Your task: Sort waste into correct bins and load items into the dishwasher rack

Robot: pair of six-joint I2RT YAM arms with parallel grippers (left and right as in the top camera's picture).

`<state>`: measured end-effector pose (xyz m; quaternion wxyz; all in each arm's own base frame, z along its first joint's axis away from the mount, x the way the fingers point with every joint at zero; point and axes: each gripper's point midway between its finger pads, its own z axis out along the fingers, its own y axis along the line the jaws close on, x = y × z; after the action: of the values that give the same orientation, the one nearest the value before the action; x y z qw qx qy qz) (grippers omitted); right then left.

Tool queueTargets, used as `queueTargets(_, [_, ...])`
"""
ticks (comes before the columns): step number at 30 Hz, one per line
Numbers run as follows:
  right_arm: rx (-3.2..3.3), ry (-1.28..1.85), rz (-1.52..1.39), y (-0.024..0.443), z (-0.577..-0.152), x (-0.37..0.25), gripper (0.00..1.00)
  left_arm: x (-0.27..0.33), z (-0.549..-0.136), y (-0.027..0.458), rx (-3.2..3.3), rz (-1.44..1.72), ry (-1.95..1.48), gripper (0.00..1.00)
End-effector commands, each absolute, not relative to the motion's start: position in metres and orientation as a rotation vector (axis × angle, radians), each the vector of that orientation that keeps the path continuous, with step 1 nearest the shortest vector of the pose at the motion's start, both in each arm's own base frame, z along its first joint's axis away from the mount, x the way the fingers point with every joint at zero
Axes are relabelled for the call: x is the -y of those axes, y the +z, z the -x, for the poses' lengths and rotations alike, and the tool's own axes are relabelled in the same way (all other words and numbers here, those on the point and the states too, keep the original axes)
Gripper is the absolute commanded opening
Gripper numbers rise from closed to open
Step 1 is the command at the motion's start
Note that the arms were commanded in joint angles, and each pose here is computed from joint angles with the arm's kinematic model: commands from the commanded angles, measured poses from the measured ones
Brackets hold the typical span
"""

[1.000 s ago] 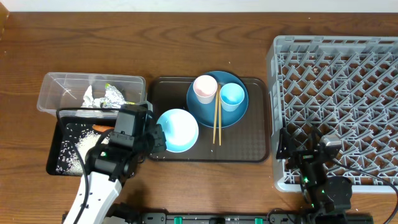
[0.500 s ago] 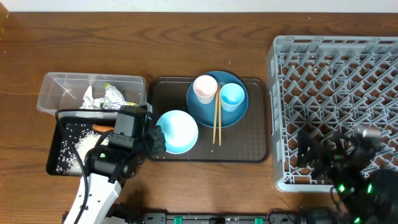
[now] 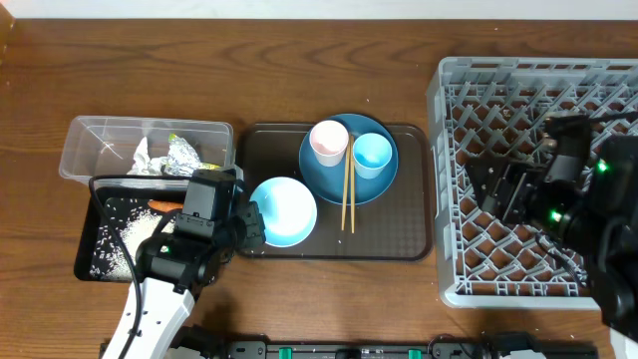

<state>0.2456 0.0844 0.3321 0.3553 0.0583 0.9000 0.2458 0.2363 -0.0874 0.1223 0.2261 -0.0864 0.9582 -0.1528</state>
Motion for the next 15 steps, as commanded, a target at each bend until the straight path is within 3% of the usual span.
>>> queueTargets(1, [-2.391, 0.64, -0.112, 0.32, -0.245, -0.096, 0.45, 0.086, -0.237, 0.123, -2.634, 0.229, -0.407, 0.06])
queueTargets(10, [-2.538, 0.418, 0.04, 0.281, -0.241, -0.14, 0.44, 0.086, -0.237, 0.123, -2.635, 0.229, -0.406, 0.07])
queueTargets(15, [-2.614, 0.388, 0.119, 0.256, -0.242, -0.177, 0.35, 0.086, -0.236, 0.123, -2.638, 0.23, -0.405, 0.06])
